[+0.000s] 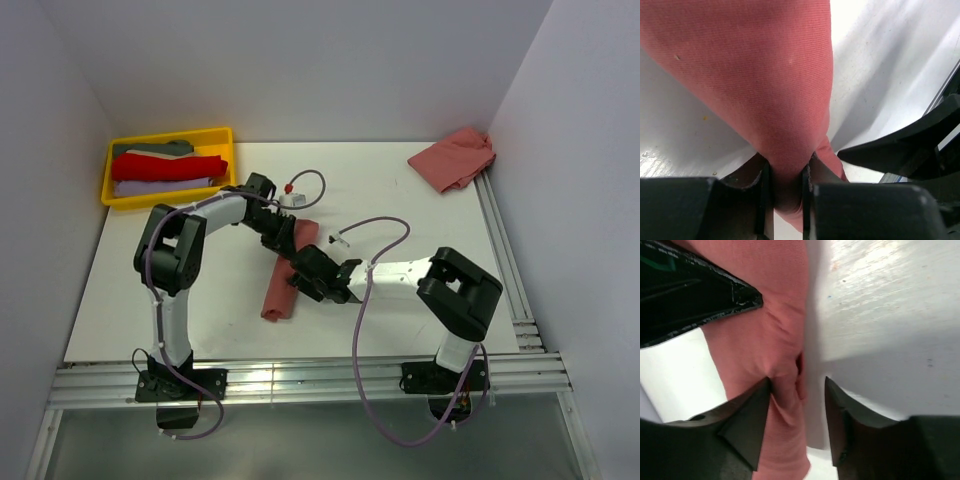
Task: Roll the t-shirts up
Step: Place the rolled tshirt into the container
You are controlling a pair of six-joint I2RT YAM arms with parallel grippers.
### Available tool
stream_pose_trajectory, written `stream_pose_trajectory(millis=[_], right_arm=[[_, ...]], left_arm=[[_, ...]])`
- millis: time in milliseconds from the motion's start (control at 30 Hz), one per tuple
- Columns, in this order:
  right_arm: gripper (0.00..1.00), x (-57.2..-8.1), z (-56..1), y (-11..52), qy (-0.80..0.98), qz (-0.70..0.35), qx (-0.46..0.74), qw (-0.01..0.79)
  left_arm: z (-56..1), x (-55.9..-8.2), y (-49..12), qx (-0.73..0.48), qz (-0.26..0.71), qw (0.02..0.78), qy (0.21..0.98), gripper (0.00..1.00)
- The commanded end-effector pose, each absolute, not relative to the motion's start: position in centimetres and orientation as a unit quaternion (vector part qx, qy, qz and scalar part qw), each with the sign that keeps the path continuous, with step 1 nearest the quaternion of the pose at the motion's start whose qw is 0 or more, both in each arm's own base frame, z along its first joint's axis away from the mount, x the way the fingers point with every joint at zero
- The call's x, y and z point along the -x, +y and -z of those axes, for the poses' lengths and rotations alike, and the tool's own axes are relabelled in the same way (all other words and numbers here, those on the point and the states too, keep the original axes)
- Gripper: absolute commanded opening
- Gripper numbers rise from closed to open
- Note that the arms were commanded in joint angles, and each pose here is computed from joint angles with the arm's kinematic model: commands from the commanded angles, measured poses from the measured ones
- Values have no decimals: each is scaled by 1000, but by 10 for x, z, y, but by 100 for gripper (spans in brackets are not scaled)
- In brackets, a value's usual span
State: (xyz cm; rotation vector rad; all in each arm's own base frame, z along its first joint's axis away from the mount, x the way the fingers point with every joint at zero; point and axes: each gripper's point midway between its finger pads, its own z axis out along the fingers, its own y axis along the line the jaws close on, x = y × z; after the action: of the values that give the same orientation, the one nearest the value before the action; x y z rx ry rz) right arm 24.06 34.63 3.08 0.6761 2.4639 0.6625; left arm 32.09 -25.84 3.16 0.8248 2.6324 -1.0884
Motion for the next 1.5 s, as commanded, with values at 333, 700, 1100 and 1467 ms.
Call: stream_pose_trajectory(millis=[333, 700, 1100, 1467], right_arm=[[58, -235, -95, 299, 898, -208, -224, 315], [57, -225, -91, 271, 896, -187, -247, 319], [57, -219, -83, 259, 904, -151, -250, 313], [57, -224, -66, 277, 917, -139, -229, 296]], left_arm=[[-118, -521, -218, -236, 298, 308, 872, 0], [-241, -630, -140, -146, 341, 506, 778, 0], [-331, -685, -30, -13, 385, 674, 631, 0], [-219, -714, 91, 189, 304, 662, 658, 0]])
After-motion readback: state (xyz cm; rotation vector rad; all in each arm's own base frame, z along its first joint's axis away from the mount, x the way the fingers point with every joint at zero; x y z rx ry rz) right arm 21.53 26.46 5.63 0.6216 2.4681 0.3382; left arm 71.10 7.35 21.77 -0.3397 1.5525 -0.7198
